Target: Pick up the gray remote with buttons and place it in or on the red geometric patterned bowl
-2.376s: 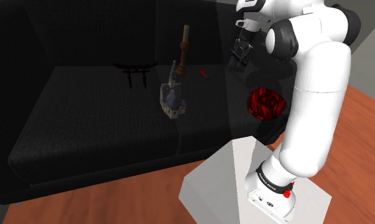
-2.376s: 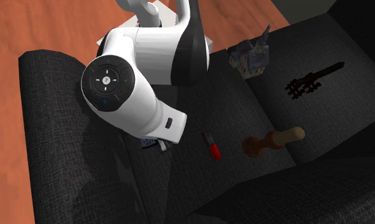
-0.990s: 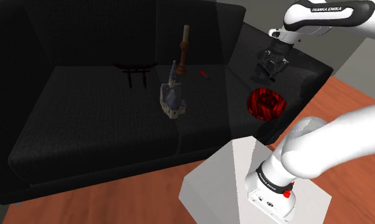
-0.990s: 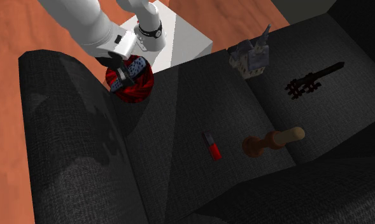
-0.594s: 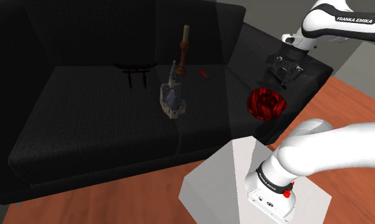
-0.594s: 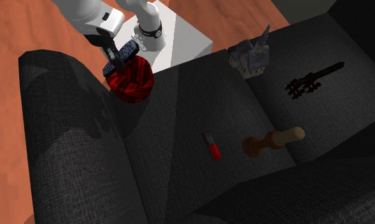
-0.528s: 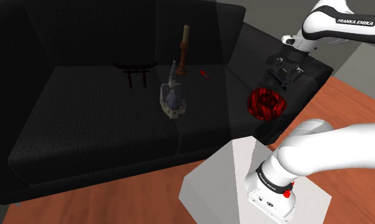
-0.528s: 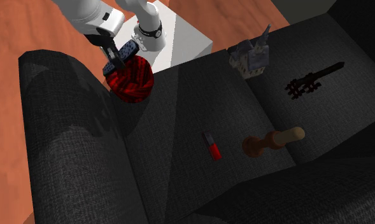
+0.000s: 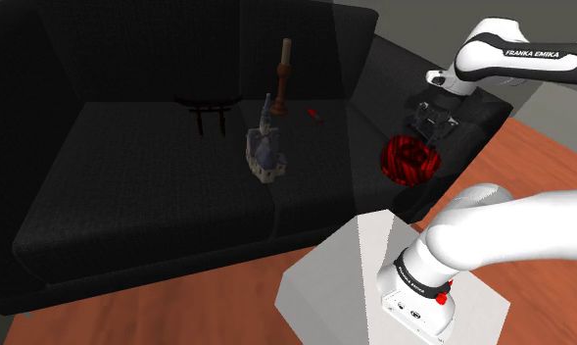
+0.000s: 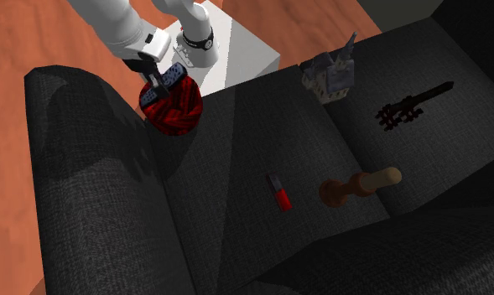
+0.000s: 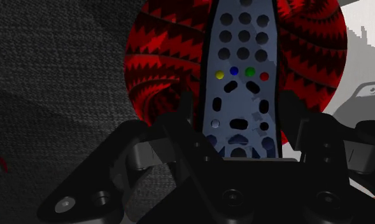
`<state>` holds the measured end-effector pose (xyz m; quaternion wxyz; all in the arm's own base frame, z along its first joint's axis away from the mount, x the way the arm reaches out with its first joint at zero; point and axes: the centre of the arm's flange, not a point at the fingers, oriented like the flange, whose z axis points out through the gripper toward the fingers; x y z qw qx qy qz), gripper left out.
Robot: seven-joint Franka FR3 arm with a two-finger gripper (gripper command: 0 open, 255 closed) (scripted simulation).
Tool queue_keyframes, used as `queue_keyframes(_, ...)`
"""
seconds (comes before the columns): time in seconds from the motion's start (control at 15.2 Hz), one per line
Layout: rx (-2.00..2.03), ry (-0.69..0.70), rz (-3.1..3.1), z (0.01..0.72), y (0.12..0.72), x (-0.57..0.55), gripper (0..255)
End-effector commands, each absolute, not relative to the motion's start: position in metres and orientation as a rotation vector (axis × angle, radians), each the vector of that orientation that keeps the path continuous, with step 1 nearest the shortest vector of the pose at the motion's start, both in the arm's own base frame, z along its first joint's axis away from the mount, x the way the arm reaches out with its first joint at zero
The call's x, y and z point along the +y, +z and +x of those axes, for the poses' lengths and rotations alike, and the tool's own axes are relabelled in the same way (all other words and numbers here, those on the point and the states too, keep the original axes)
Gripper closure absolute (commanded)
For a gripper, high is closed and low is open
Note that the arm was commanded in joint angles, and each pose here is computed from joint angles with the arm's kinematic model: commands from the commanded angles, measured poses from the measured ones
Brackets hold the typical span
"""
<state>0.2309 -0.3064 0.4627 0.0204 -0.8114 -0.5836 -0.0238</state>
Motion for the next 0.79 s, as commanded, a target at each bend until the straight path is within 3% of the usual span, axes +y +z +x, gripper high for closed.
queue_keyframes(0.0, -1.810, -0.074, -2.517, 0.231, 0.452, -0.308, 255)
queue_keyframes(0.66, -1.810, -0.074, -2.517, 0.231, 0.439, -0.308, 255)
queue_keyframes(0.73, -1.810, -0.074, -2.517, 0.231, 0.439, -0.308, 0)
